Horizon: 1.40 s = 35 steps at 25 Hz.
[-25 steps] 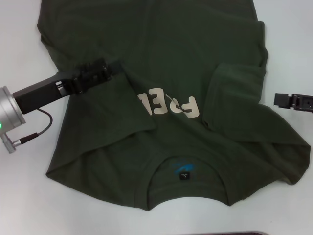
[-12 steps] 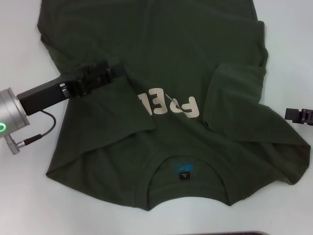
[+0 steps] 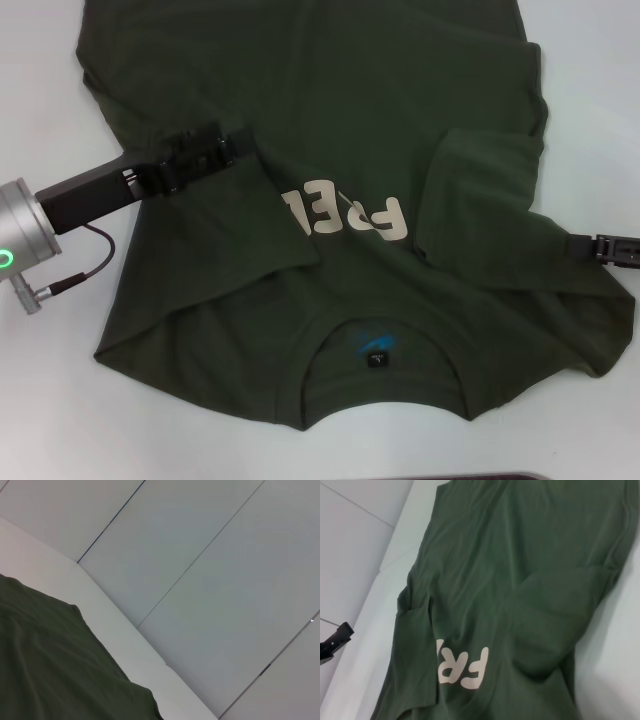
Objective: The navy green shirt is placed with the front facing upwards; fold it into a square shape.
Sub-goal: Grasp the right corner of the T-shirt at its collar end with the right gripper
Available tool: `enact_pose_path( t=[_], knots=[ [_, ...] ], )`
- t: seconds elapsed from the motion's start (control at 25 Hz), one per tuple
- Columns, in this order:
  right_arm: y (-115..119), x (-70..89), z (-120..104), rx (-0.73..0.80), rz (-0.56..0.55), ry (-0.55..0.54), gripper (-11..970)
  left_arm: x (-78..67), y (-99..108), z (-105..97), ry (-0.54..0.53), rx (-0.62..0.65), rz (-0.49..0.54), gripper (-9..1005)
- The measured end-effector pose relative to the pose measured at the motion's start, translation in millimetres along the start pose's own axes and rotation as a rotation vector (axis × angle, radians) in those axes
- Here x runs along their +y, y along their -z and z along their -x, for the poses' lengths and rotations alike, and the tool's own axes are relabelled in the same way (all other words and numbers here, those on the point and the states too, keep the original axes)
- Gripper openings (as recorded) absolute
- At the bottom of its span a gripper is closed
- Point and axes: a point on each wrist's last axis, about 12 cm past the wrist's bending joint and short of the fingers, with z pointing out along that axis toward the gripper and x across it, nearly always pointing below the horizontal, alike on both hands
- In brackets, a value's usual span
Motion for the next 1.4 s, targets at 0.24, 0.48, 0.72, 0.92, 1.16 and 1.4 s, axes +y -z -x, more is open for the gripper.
enact_pose_path(
  t=[0.24,0.48,0.72,0.92,1.16,1.4],
  knots=[
    [-11,8.5,6,0.019,0.046,0.019,836,0.3,1,0,-0.001,0.0,0.001,884],
    [-26,24.0,16,0.063,0.13,0.057,835,0.7,0,1,-0.002,0.0,0.005,885],
    [-50,37.8,23,0.145,0.166,0.08,833,1.4,-1,1,-0.003,0.0,0.012,885],
    [-52,40.2,24,0.153,0.172,0.08,832,1.4,-1,1,-0.003,0.0,0.012,884],
    [-35,28.9,18,0.111,0.134,0.044,831,1.1,-2,0,0.0,0.0,0.01,884],
    [-17,16.0,7,0.071,0.084,0.003,830,0.7,-3,-1,0.004,0.001,0.005,884]
  ],
)
